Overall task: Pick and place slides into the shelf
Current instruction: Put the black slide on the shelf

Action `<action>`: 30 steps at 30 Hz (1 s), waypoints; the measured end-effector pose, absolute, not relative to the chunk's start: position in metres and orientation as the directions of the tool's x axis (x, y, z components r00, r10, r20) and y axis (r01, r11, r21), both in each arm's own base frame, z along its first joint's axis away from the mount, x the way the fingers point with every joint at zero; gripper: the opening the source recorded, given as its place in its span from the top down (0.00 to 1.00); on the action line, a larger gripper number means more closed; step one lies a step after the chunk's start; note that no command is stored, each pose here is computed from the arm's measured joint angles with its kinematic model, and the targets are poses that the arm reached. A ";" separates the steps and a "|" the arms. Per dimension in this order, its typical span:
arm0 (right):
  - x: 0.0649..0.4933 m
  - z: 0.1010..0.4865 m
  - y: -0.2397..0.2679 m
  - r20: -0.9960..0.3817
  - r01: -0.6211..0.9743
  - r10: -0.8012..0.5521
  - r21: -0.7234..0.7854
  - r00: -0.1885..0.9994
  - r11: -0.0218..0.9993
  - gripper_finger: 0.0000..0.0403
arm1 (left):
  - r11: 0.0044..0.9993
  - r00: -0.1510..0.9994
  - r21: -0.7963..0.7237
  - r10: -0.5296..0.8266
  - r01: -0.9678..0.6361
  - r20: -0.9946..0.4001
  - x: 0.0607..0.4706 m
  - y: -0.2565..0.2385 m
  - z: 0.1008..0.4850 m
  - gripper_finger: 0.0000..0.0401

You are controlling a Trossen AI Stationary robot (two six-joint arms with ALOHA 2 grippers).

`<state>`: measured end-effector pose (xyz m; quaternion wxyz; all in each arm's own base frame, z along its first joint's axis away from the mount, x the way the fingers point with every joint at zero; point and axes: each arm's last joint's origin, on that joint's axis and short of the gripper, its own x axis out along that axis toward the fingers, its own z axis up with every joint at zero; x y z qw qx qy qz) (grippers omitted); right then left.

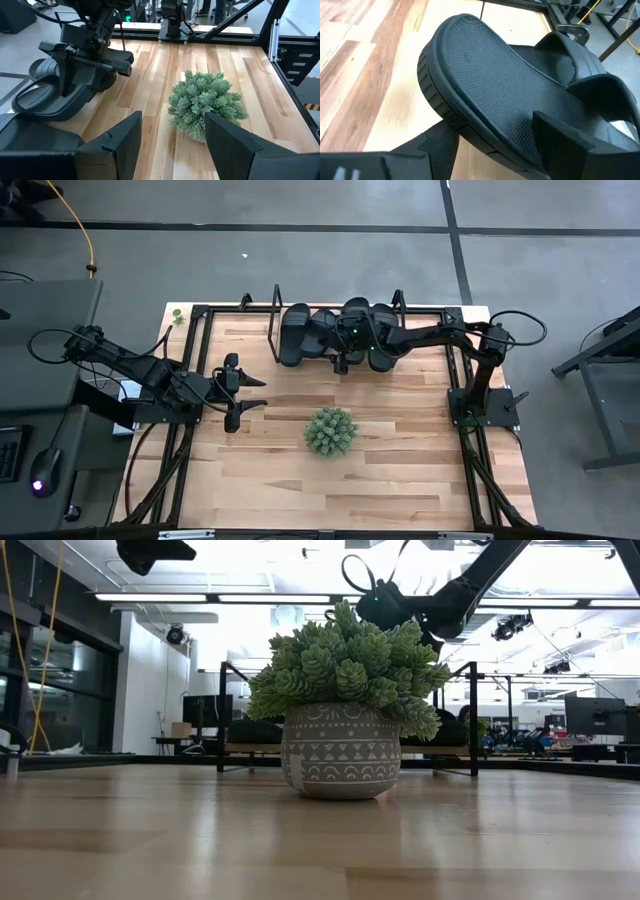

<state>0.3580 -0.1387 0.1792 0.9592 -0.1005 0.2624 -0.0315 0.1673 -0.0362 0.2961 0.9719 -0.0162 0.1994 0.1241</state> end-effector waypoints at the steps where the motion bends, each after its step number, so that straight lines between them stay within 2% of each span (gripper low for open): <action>1: 0.358 0.179 -0.138 -0.500 0.005 -0.113 -0.211 0.859 0.977 0.42 | 0.969 0.890 0.018 0.235 -0.248 -0.392 0.167 -0.036 0.296 0.51; 7: 0.357 0.180 -0.139 -0.513 -0.003 -0.156 -0.296 0.844 0.955 0.42 | 0.969 0.889 0.019 0.235 -0.247 -0.393 0.167 -0.036 0.296 0.51; 12: 0.350 0.196 -0.137 -0.507 -0.024 -0.160 -0.337 0.847 0.941 0.42 | 0.969 0.888 0.020 0.235 -0.248 -0.394 0.167 -0.036 0.296 0.51; 18: 0.336 0.212 -0.131 -0.554 -0.053 -0.148 -0.331 0.820 0.942 0.42 | 0.969 0.888 0.020 0.235 -0.248 -0.394 0.167 -0.036 0.296 0.51; 25: 0.332 0.210 -0.130 -0.600 -0.083 -0.146 -0.336 0.787 0.938 0.42 | 0.969 0.888 0.019 0.235 -0.247 -0.394 0.167 -0.036 0.296 0.51; 30: 0.332 0.210 -0.129 -0.599 -0.075 -0.106 -0.269 0.794 0.960 0.42 | 0.969 0.888 0.019 0.235 -0.248 -0.394 0.167 -0.036 0.296 0.51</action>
